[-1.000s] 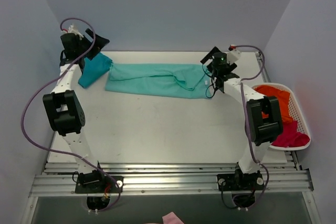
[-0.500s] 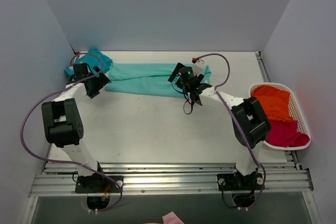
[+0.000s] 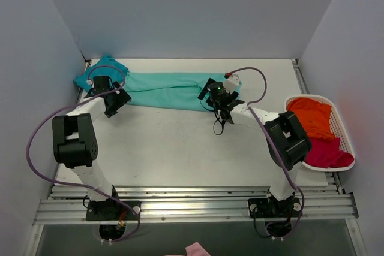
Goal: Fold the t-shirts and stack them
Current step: Fold the tshirt
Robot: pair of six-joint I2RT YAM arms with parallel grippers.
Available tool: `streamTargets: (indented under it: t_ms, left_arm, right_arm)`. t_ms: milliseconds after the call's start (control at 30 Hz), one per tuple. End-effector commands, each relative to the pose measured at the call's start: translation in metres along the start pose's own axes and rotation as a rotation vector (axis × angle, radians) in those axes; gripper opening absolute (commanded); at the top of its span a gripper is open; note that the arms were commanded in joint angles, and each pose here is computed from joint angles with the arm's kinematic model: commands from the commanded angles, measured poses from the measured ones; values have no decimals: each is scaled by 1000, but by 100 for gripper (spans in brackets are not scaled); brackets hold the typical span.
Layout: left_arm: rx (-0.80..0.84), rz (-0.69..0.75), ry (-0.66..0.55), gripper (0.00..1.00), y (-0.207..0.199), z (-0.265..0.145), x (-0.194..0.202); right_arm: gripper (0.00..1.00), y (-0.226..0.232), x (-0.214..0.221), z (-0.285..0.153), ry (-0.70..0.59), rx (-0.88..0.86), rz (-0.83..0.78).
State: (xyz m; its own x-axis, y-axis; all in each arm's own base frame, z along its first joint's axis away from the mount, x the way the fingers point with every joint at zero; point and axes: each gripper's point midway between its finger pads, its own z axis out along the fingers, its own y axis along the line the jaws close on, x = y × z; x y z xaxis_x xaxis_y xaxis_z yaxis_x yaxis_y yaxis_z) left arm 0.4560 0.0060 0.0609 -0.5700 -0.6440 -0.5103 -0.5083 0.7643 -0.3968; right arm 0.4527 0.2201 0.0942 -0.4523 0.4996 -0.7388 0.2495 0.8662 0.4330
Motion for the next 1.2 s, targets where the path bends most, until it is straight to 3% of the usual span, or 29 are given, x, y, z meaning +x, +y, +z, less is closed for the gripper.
streamTargets:
  t_ms: [0, 233, 467, 567, 600, 700, 800, 1033, 1133, 1167]
  left_arm:
    - [-38, -5, -50, 93, 0, 10, -15]
    - [-90, -5, -31, 93, 3, 35, -20]
    - [-113, -4, -2, 85, -3, 59, -23]
    - [-128, 3, -2, 64, -5, 63, -24]
    - [-133, 11, 4, 47, -5, 64, -24]
    - [-155, 35, 28, 29, -7, 68, -18]
    - [-166, 51, 21, 3, -11, 67, -21]
    - [-156, 53, 13, 2, -13, 65, -21]
    - [-145, 62, 10, 2, -16, 61, -19]
    - [-141, 64, 7, 2, -16, 59, -18]
  right_arm:
    - [92, -8, -19, -15, -61, 21, 30]
    - [92, -20, -16, -25, -73, 29, 34]
    - [92, -39, -19, -42, -109, 39, 54]
    - [92, -51, -18, -48, -115, 61, 63]
    - [92, -54, -17, -50, -114, 66, 72]
    - [92, -66, -10, -54, -109, 83, 86]
    - [92, -86, 4, -57, -95, 130, 116]
    - [85, -110, 35, -38, -53, 211, 150]
    - [73, -114, 40, -18, -41, 252, 138]
    - [55, -121, 38, -10, -42, 272, 143]
